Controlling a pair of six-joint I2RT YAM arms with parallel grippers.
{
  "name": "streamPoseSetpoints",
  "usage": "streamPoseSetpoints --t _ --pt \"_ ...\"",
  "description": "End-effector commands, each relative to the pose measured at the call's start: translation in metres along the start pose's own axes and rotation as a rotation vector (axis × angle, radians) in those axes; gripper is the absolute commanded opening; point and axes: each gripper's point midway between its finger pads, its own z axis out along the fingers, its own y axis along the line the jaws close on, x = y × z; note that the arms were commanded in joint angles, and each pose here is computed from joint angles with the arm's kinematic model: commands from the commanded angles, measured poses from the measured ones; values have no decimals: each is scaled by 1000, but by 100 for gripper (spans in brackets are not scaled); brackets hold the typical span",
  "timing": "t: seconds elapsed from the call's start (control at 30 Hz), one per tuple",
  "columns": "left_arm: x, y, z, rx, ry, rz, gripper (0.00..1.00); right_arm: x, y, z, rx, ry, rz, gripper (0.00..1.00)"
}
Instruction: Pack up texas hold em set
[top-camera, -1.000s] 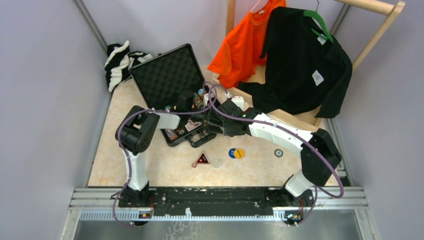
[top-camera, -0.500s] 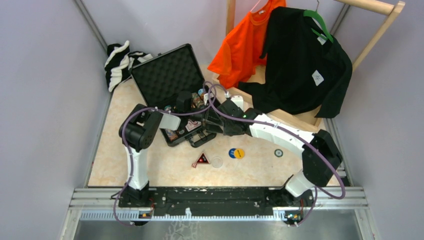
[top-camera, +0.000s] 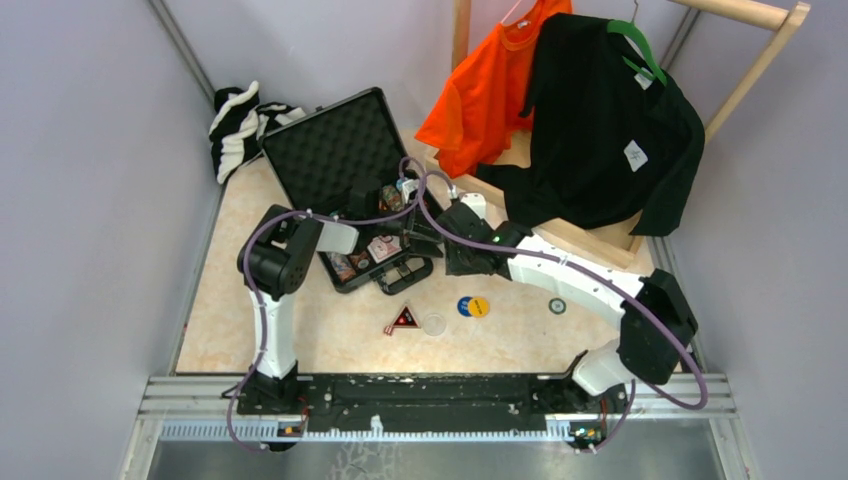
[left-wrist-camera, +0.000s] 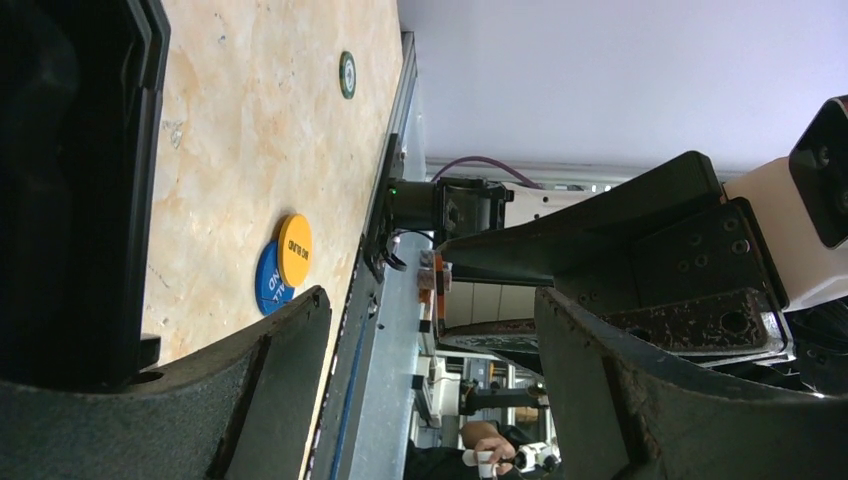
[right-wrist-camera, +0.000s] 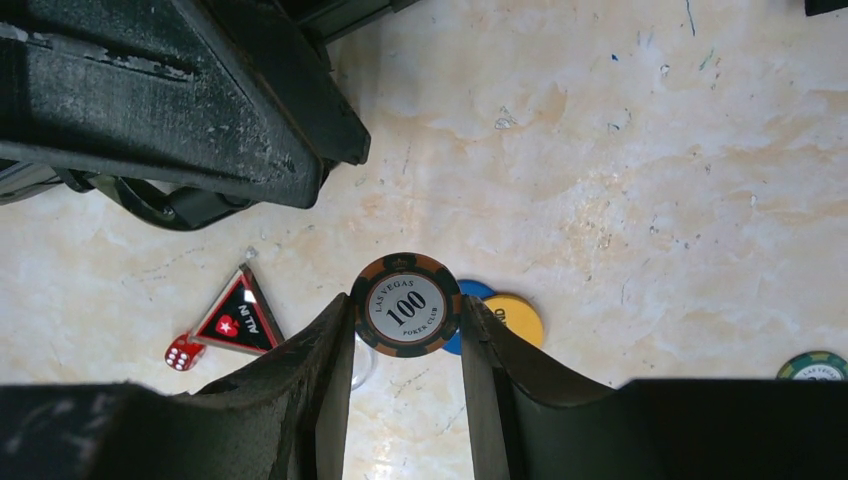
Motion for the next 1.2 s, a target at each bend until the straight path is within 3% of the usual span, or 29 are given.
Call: streamPoseSetpoints --t 0.0,0.63,1.17 --pt "-4 -2 2 1 23 46 80 -13 8 -15 -57 -65 0 33" --pt "21 9 34 14 154 24 75 -7 8 -13 -77 -57 -32 33" --pt "35 15 38 20 193 23 61 -10 10 -13 -80 -64 -43 33"
